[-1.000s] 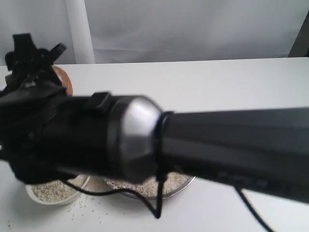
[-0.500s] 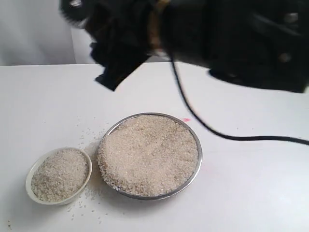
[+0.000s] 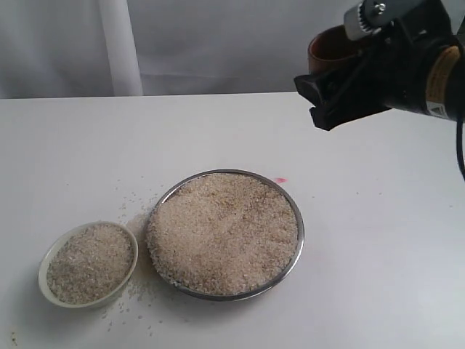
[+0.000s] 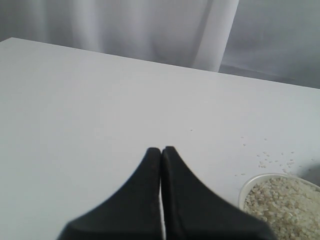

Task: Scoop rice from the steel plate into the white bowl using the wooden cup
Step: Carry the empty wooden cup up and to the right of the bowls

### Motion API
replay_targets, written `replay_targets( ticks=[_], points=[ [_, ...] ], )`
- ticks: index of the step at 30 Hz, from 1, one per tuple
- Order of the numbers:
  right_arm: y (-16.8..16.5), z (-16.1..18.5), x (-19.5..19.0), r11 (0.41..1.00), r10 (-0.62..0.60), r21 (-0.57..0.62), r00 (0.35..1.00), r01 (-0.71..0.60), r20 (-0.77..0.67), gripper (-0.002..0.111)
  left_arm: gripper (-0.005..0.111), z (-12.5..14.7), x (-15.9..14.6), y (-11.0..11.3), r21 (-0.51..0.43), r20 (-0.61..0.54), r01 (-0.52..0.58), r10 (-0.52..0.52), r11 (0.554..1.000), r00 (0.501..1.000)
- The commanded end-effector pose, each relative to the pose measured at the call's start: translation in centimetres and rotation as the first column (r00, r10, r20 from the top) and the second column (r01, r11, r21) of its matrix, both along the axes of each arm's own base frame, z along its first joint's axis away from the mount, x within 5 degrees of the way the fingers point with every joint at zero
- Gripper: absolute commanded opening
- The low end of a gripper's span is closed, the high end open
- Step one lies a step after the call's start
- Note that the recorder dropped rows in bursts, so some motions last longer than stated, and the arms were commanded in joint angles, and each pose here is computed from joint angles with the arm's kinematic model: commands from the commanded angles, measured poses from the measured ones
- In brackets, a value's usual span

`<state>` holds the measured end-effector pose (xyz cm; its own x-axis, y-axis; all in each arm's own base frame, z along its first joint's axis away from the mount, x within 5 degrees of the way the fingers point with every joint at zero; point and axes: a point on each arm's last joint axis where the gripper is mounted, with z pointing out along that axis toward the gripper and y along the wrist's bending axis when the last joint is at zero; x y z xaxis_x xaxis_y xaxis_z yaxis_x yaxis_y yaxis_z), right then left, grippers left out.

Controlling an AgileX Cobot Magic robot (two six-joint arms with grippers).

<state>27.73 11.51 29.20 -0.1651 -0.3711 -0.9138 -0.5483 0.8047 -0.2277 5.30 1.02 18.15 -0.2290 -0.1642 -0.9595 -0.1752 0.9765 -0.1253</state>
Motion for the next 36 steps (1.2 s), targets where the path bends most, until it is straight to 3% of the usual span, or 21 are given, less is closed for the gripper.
replay_targets(
  ticks=[1, 9, 12, 22, 30, 36],
  points=[
    [-1.5, -1.1, -0.5, 0.995, 0.021, 0.102, 1.000, -0.022, 0.015, 0.000, 0.000, 0.2, 0.0, -0.1, -0.006, 0.013, 0.006, -0.006, 1.000, 1.000],
    [-4.4, -4.5, -1.8, 0.964, -0.158, 0.233, 0.982, 0.131, 0.101, 0.000, 0.000, 0.2, 0.0, -0.1, -0.006, 0.013, 0.006, -0.006, 1.000, 1.000],
    [-4.9, -6.4, -2.0, 0.961, -0.203, 0.214, 0.973, 0.175, 0.113, 0.000, 0.000, 0.2, 0.0, -0.1, -0.006, 0.013, 0.006, -0.006, 1.000, 1.000],
    [-5.0, -14.1, -0.6, 0.943, -0.257, 0.209, 0.965, 0.260, -0.042, 0.000, 0.000, 0.2, 0.0, -0.1, -0.006, 0.013, 0.006, -0.006, 1.000, 1.000],
    [-5.3, -17.4, 0.2, 0.916, -0.314, 0.248, 0.948, 0.316, -0.050, 0.000, 0.000, 0.2, 0.0, -0.1, -0.006, 0.013, 0.006, -0.006, 1.000, 1.000],
    [-6.4, -20.1, 0.3, 0.864, -0.438, 0.221, 0.892, 0.453, -0.116, 0.000, 0.000, 0.2, 0.0, -0.1, -0.006, 0.013, 0.006, -0.006, 1.000, 1.000]
  ],
)
